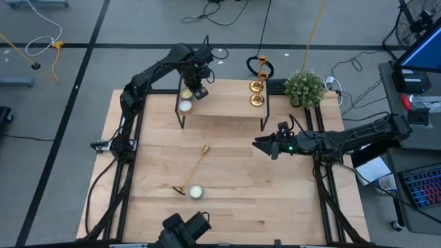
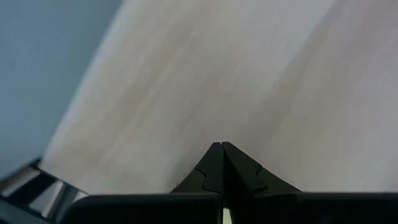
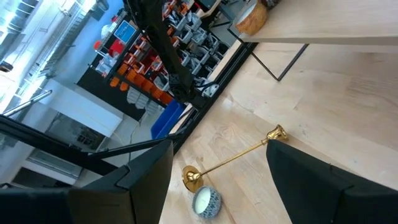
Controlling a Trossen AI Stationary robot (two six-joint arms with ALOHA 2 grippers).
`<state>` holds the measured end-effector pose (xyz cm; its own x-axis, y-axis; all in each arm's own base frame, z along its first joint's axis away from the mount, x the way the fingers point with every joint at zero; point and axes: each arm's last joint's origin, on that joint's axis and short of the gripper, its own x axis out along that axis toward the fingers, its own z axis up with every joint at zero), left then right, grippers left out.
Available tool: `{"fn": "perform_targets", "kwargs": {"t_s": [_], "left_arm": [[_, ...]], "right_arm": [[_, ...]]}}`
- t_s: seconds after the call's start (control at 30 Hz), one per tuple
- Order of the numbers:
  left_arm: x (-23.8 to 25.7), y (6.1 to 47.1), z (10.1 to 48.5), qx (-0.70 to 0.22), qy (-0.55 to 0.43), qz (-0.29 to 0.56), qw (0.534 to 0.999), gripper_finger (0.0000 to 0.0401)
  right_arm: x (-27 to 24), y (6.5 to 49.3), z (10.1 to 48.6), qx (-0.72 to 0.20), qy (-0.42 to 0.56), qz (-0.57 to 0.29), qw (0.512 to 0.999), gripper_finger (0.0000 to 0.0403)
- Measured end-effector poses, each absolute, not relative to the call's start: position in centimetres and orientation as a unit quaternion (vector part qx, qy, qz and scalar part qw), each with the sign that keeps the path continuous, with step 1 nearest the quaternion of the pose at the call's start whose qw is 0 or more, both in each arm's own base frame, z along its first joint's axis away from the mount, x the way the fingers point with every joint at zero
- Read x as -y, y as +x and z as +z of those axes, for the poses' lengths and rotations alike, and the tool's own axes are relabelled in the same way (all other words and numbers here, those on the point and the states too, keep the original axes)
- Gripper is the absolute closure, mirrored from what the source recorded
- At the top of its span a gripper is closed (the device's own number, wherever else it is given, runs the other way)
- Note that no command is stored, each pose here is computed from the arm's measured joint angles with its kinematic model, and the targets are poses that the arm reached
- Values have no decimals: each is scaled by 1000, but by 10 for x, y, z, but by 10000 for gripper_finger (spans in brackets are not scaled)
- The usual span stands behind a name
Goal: Pick & Place candle stick holders
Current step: Put the black scented candle aligned with the orange scented candle on the shelf, then adjust the orange scented candle on the shelf
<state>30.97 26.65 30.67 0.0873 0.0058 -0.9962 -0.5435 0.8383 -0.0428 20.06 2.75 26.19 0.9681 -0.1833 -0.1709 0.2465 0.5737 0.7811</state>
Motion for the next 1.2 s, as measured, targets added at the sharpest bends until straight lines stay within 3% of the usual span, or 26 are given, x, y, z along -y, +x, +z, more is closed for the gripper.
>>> {"fn": "perform_targets", "kwargs": {"t_s": [0.23,0.57,0.87,1.0,1.2], "left_arm": [[-268,306,312,-642,-203,198,712,401],[-265,279,358,-581,-180,244,755,401],[-191,260,415,-493,-259,106,824,401],[-152,262,414,-514,-273,93,808,401],[-107,283,377,-595,-267,78,754,401]], "right_arm": [[-28,201,262,-36,444,-121,887,147],[-27,201,262,-36,438,-121,890,147],[-27,201,262,-36,437,-123,890,147],[-25,201,261,-35,437,-127,890,147],[-26,204,259,-40,437,-130,889,147]]}}
